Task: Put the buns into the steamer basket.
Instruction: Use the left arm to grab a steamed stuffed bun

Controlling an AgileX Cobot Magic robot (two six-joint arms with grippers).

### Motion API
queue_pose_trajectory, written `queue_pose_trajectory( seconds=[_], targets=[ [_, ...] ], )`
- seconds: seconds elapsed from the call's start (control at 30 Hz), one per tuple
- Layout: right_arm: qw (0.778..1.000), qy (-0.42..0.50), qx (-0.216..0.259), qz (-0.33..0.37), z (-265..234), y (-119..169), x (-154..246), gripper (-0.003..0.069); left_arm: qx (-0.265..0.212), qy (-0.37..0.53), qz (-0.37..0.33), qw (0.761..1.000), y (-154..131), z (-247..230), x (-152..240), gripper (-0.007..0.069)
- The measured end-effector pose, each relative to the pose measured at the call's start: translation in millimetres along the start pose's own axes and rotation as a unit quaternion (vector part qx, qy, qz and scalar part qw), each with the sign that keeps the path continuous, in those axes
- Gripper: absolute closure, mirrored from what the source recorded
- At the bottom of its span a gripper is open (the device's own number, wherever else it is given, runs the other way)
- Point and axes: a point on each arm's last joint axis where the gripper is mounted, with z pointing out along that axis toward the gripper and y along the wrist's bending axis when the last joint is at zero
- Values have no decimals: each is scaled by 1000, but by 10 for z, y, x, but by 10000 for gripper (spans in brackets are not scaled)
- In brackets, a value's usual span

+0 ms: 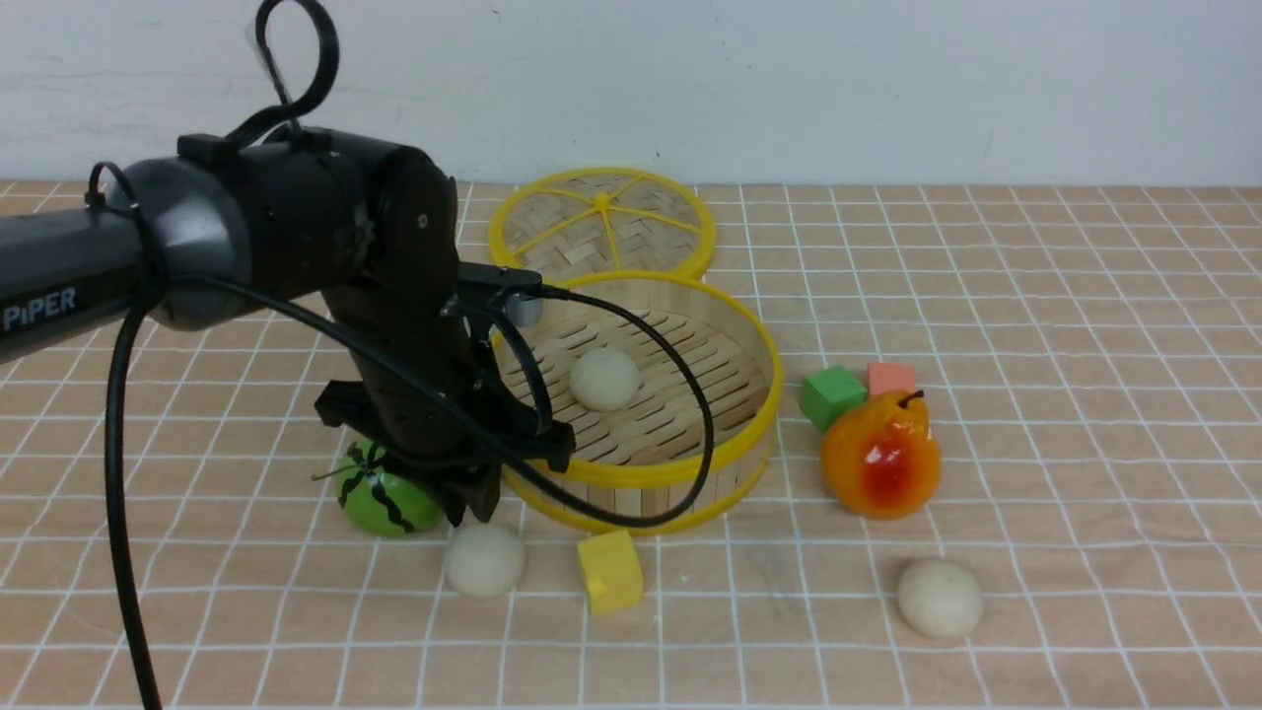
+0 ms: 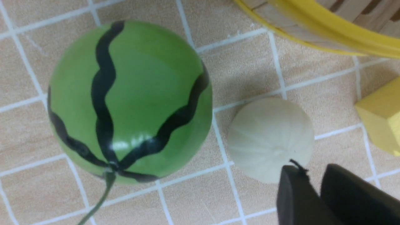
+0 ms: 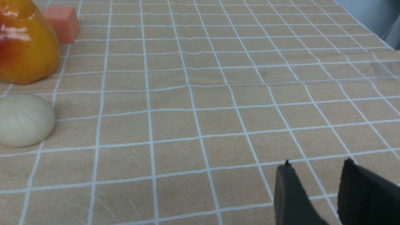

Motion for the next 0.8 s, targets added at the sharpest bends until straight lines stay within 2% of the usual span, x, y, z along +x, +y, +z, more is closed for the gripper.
queue_pose_trajectory(
  seconds=[0.07,0.13,0.43,0.53,0.67,0.8],
  targets=[
    [1000,0,0,0,0,0,0,418,-1,5,0,1000,5,70,12,423],
    [1000,0,0,0,0,0,0,418,-1,6,-2,1000,5,136,1,407],
    [1000,0,0,0,0,0,0,418,-6,26,-9,1000,15,504,-26,403],
    [1000,0,0,0,0,0,0,418,-5,21,-8,1000,14,497,-37,434],
    [1000,0,0,0,0,0,0,418,-7,30,-8,999,13,477,-34,594],
    [1000,0,0,0,0,0,0,418,-8,37,-7,999,4,392,-72,638]
  ],
)
